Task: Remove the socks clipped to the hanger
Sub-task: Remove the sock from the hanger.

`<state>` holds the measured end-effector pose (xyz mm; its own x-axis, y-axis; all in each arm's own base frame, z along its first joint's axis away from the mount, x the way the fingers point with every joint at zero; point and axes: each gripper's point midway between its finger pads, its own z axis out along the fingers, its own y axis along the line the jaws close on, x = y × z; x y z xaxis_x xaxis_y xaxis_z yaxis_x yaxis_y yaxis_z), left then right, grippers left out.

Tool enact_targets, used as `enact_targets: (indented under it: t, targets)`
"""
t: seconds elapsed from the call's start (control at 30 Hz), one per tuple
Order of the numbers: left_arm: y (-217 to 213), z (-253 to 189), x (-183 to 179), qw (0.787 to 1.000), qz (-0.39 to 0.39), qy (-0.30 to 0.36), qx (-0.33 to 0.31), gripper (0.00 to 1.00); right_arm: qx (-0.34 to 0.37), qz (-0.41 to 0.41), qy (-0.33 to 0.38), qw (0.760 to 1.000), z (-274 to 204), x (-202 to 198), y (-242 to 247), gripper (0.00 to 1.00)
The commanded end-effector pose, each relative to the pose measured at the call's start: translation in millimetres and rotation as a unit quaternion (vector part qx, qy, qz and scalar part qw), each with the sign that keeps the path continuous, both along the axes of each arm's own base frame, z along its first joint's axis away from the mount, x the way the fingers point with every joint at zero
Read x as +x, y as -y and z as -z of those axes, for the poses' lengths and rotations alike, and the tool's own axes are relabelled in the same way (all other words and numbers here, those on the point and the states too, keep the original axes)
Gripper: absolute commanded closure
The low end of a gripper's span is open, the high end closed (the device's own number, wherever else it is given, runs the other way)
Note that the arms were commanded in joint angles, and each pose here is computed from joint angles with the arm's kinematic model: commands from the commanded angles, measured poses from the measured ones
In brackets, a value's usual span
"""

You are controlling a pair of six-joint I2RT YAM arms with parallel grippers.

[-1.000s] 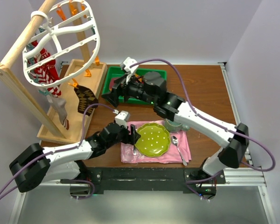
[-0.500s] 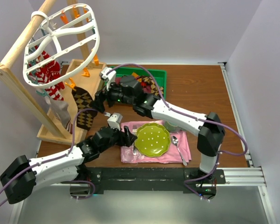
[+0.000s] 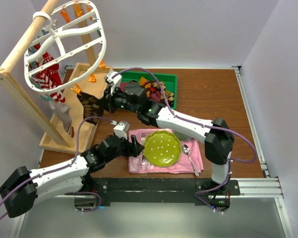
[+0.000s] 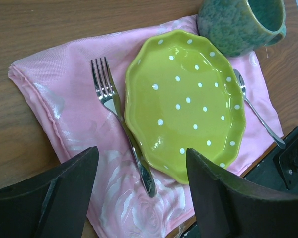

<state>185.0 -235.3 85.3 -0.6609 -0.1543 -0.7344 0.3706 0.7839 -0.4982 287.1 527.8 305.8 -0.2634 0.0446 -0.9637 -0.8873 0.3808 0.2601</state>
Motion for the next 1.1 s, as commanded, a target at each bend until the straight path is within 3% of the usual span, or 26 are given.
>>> enact_targets:
  t: [0.0,0.37,0.67,1.07]
  targets:
    - [4.9,-25.7,8.6,0.999,-0.005,0.029,-0.012,0.24,0.058,0.027,0.033,0.997,-57.2,-0.3,15.4,1.00]
    - [3.2,-43.9,9.2,0.999,-0.005,0.045,-0.021,0.25,0.037,0.088,0.059,0.994,-67.8,22.9,57.0,1.00]
    - [0.2,-95.5,10.9,0.993,-0.015,0.087,-0.072,0.25,0.006,0.111,0.079,0.991,-67.6,36.6,80.2,1.00]
    - [-47.4,-140.3,24.9,0.975,-0.140,0.131,-0.114,0.25,-0.019,0.098,0.088,0.991,-64.4,33.2,103.7,1.00]
